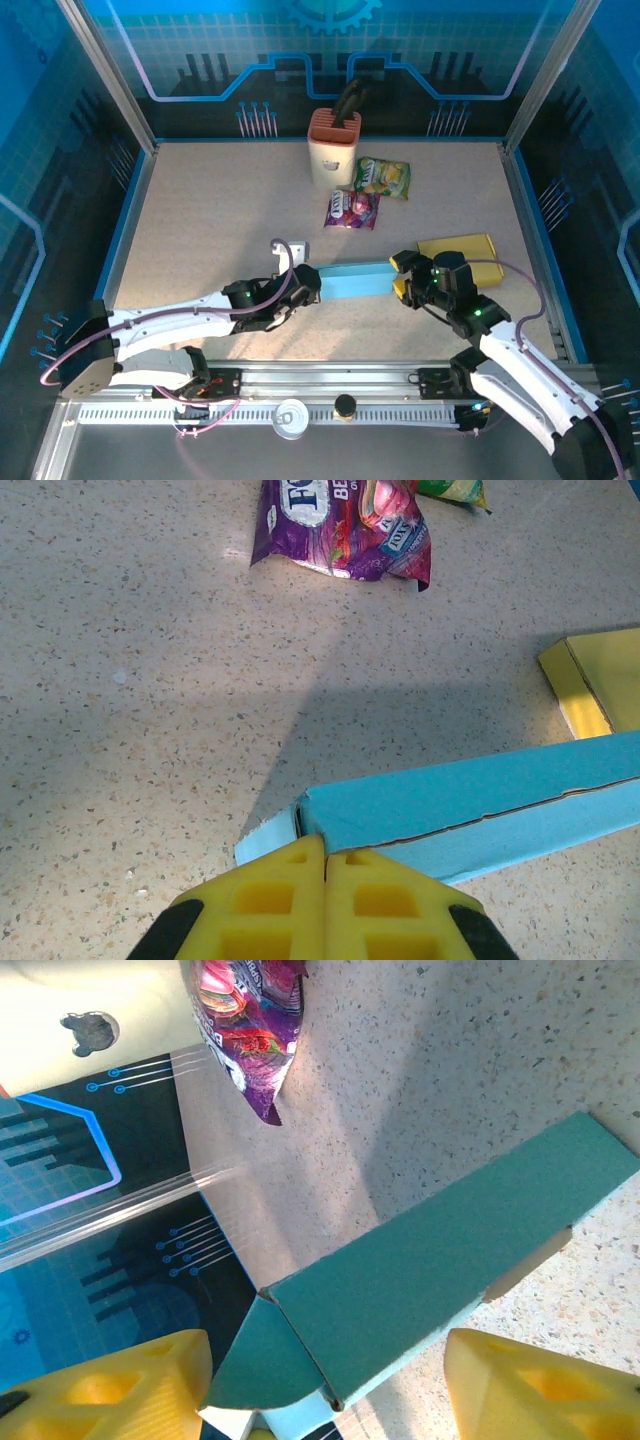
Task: Fold the paper box
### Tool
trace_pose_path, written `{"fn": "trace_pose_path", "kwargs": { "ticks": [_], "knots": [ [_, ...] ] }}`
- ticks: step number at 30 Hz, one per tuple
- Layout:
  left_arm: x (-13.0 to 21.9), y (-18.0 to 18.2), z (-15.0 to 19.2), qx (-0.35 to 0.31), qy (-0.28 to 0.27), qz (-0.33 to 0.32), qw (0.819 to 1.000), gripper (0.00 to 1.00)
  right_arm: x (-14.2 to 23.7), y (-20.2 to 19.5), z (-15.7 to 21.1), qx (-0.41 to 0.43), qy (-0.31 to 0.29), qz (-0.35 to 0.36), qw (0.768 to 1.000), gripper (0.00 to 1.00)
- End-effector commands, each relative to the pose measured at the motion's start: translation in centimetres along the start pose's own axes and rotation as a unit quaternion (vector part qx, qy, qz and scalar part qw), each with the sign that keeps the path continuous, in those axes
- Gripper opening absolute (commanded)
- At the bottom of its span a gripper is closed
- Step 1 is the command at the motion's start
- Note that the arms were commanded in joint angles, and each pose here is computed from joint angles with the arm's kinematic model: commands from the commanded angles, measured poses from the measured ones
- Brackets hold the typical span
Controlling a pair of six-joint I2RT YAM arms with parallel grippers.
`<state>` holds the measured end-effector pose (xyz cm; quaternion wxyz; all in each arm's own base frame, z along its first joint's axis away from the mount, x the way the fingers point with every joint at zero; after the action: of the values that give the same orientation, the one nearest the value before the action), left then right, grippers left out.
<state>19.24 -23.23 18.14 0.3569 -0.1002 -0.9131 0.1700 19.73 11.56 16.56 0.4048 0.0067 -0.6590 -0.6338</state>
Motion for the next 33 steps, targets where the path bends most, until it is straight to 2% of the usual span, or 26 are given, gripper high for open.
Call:
{"fn": "trace_pose_path", "kwargs": {
  "ticks": [1,3,14,18,23,30,33],
  "knots": [
    [-0.3,0.7,1.8,-0.024,0.048,-0.021,0.998,0.0,-0.3,0.2,-0.1,0.001,0.006,-0.009,1.0,0.59],
    [-0.2,0.5,1.7,-0.024,0.049,-0.017,0.998,0.0,-0.5,0.0,-0.1,0.001,0.007,-0.006,1.0,0.58],
    [1.7,0.2,0.4,-0.022,0.043,0.009,0.999,0.37,-0.6,-0.4,-0.3,0.003,0.002,0.001,1.0,0.54],
    [2.7,0.4,-0.2,-0.016,0.037,0.016,0.999,0.43,-0.6,-0.4,-0.3,0.003,0.001,0.002,1.0,0.54],
    [3.2,-0.2,-0.9,-0.018,0.052,0.034,0.998,0.44,-0.7,-0.1,-0.3,0.004,0.0,0.001,1.0,0.54],
    [2.6,0.0,-1.2,-0.01,0.069,0.028,0.997,0.35,-1.0,0.0,-0.3,0.003,0.004,0.001,1.0,0.54],
    [2.4,0.1,-1.5,-0.001,0.071,0.029,0.997,0.35,-0.9,0.0,-0.3,0.004,0.003,0.003,1.0,0.54]
  ]
}}
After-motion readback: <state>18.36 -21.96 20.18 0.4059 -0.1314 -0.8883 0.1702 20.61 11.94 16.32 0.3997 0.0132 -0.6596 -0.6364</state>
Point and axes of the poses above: each hand's point on the last joint's axis, 136 mm out from that joint toward the fingers, its own x axis back along the fingers, its own y axis along the line the jaws close on, z = x × y, the point moved 6 cm from there along x, back along the fingers, and after that the axes turned 3 degrees about x, right-handed, at the moved point
